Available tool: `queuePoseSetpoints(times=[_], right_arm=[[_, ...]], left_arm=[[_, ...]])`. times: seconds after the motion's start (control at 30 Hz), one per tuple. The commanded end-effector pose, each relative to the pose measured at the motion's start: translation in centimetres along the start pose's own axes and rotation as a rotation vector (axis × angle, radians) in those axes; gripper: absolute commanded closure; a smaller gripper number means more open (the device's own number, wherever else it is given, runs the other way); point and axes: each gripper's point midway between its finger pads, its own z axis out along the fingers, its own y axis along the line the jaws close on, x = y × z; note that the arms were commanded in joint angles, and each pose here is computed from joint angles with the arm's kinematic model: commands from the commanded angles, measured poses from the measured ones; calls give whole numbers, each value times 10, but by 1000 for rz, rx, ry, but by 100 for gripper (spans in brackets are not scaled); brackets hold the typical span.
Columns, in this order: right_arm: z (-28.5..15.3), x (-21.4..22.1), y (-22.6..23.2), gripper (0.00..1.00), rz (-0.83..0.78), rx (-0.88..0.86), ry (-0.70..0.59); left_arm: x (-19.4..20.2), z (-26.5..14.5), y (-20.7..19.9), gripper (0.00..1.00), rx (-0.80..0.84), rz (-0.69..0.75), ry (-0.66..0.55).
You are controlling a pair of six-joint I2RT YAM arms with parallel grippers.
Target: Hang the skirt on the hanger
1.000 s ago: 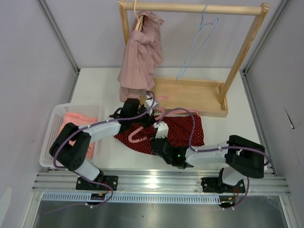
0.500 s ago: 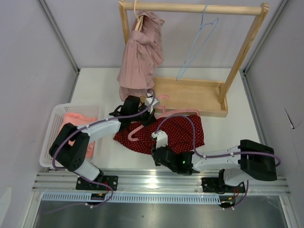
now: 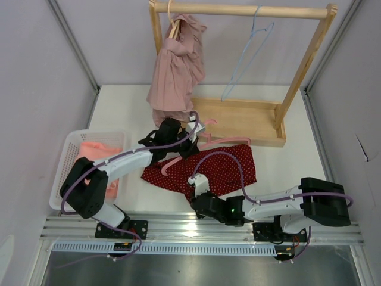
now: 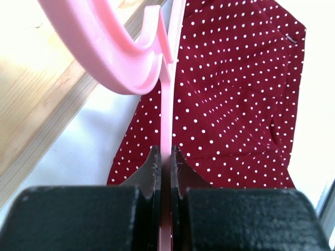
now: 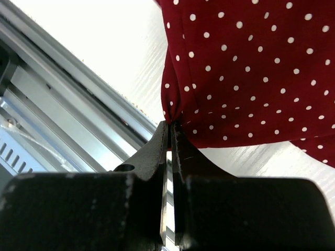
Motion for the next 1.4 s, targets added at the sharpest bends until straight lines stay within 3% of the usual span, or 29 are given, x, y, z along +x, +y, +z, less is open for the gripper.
queuePoseSetpoints(times=[0.0,0.37,0.6,0.73,0.97,1.13,1.37], right_arm=[[-3,-9,21,100,-16,-75,-20],[-25,-29,40,98,-69,-198,-26],[-22,-41,32,98,-50,-143,-54],[-27,-65,32,98,-26,-123,-97],[-52,-106,16,98,8,-96,-152],[-56,-127,6,98,22,-81,-176],[-69,-130,15,100,40,-130,-187]], left_arm=[[-62,-25,3,100,-75,89,-140],[-95,-69,-18,100,-96,58,-261],[-115,-111,-38,100,-85,66,-320],[-110,-123,-47,100,-79,64,-282],[-71,-98,-66,100,16,38,-118],[-61,-81,-80,100,68,-1,-134],[-49,-59,-67,100,5,-76,-133]])
